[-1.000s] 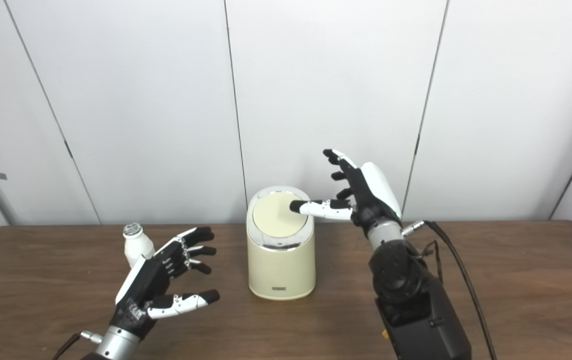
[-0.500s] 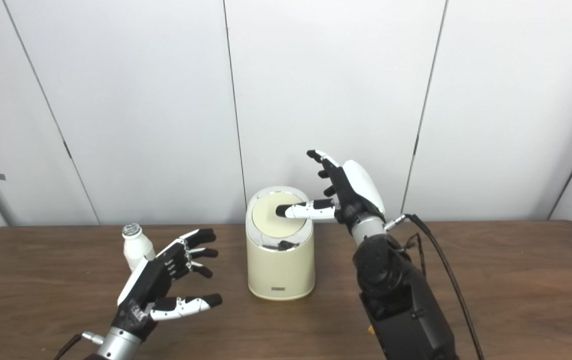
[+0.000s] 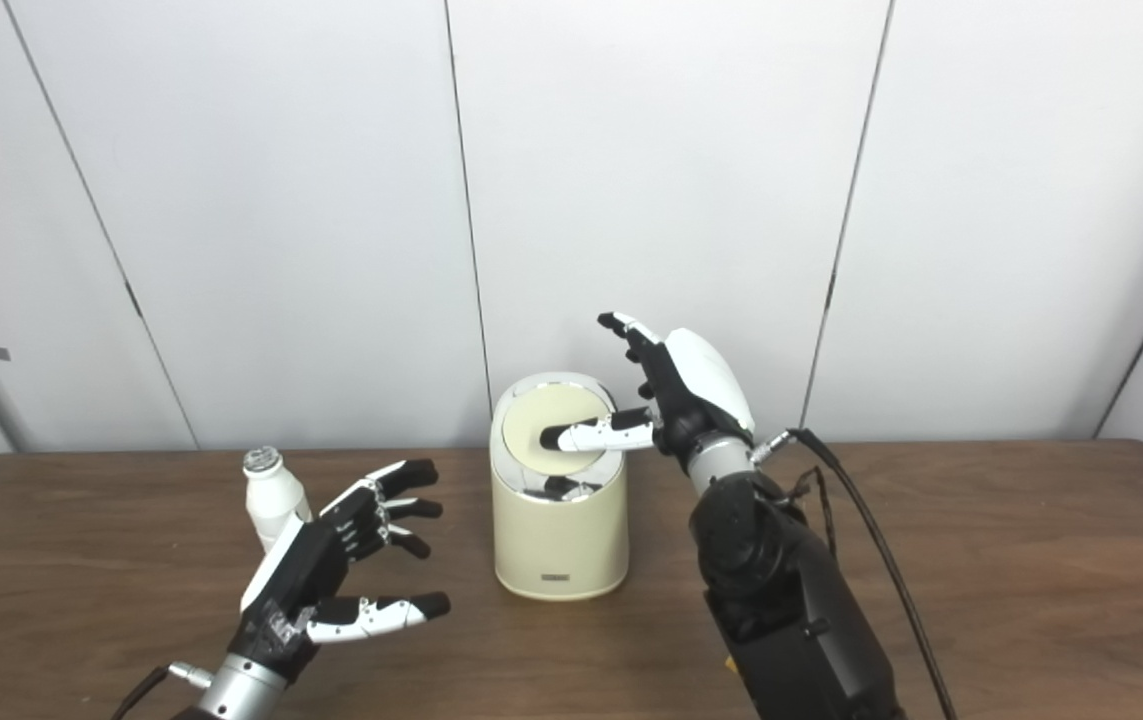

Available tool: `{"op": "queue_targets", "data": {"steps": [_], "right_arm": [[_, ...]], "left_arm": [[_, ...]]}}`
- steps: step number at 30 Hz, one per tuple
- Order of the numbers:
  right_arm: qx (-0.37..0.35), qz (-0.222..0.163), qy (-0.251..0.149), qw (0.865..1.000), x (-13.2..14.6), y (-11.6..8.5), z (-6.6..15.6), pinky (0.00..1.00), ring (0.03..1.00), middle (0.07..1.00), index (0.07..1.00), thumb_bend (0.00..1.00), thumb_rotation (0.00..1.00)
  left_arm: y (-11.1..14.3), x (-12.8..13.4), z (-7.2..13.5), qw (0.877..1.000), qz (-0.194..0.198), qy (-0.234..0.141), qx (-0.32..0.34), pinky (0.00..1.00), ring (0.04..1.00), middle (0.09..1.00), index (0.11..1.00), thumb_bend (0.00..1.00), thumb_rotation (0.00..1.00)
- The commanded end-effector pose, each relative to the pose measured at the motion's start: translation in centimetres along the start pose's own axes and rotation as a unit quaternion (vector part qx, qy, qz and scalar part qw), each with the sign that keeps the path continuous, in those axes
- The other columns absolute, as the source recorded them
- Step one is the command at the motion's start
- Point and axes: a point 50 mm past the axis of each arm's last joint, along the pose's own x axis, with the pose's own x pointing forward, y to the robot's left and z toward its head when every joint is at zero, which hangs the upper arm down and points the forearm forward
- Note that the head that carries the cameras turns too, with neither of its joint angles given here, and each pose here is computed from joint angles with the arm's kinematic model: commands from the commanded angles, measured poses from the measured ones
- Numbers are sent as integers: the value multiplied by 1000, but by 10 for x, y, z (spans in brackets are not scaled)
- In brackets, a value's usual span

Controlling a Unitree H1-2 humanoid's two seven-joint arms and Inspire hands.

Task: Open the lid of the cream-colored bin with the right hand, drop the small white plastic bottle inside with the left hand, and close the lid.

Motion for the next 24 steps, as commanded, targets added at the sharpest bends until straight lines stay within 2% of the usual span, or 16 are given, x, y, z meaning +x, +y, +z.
{"op": "queue_targets", "data": {"steps": [1,7,13,24], "right_arm": [[-7,-23,-29,999,9,-15,23,708,863,908,899,920,336],[-18,-17,-23,999,12,-15,23,723,867,913,904,912,320],[-57,-1,-19,998,17,-13,20,730,867,914,900,889,336],[-50,4,22,998,29,-10,4,706,872,916,889,842,299]], "left_arm": [[4,15,19,999,-1,-40,8,582,753,852,850,753,20],[2,15,20,999,-4,-42,7,578,747,848,846,749,15],[1,16,20,999,-7,-44,7,573,742,847,848,743,24],[-2,14,23,999,-15,-45,13,585,748,844,845,735,10]]}}
